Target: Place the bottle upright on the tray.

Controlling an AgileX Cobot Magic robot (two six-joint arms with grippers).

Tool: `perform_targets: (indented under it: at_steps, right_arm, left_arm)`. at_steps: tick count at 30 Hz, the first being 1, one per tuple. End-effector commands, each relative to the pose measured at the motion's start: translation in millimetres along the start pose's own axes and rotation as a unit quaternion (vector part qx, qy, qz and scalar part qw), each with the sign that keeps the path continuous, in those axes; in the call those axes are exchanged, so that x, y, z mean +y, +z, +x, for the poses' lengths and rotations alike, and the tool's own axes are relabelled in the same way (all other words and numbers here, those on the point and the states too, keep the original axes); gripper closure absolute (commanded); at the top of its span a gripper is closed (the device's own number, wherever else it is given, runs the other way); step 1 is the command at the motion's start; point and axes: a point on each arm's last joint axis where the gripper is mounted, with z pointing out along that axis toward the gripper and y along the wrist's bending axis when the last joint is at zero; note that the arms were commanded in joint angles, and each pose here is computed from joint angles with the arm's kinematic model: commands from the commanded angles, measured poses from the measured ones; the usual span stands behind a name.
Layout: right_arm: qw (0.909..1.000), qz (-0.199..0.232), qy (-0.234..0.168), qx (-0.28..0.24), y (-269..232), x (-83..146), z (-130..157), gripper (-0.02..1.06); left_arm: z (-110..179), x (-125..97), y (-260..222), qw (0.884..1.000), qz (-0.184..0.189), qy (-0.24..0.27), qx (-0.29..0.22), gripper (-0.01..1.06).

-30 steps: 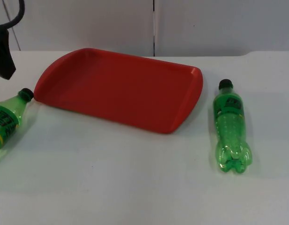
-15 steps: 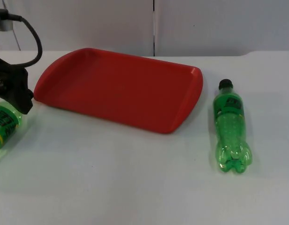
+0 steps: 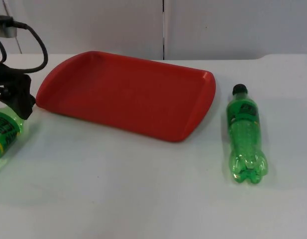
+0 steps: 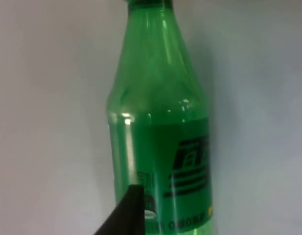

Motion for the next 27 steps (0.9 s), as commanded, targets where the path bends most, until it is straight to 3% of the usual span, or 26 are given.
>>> perform_targets:
  at_steps: [1, 27]
  right_arm:
    - [1.0000, 0.002, 0.001, -0.003, -0.1, -0.1, 0.3, -0.01]
    - [1.0000, 0.002, 0.001, -0.003, -0.1, -0.1, 0.3, -0.01]
  left_arm:
    - [-3.1, 2.5, 2.2, 1.000, -0.004, 0.000, -0.002, 0.01]
    - [-0.3, -0.2, 4.1, 1.000, 0.012, -0.024, 0.015, 0.05]
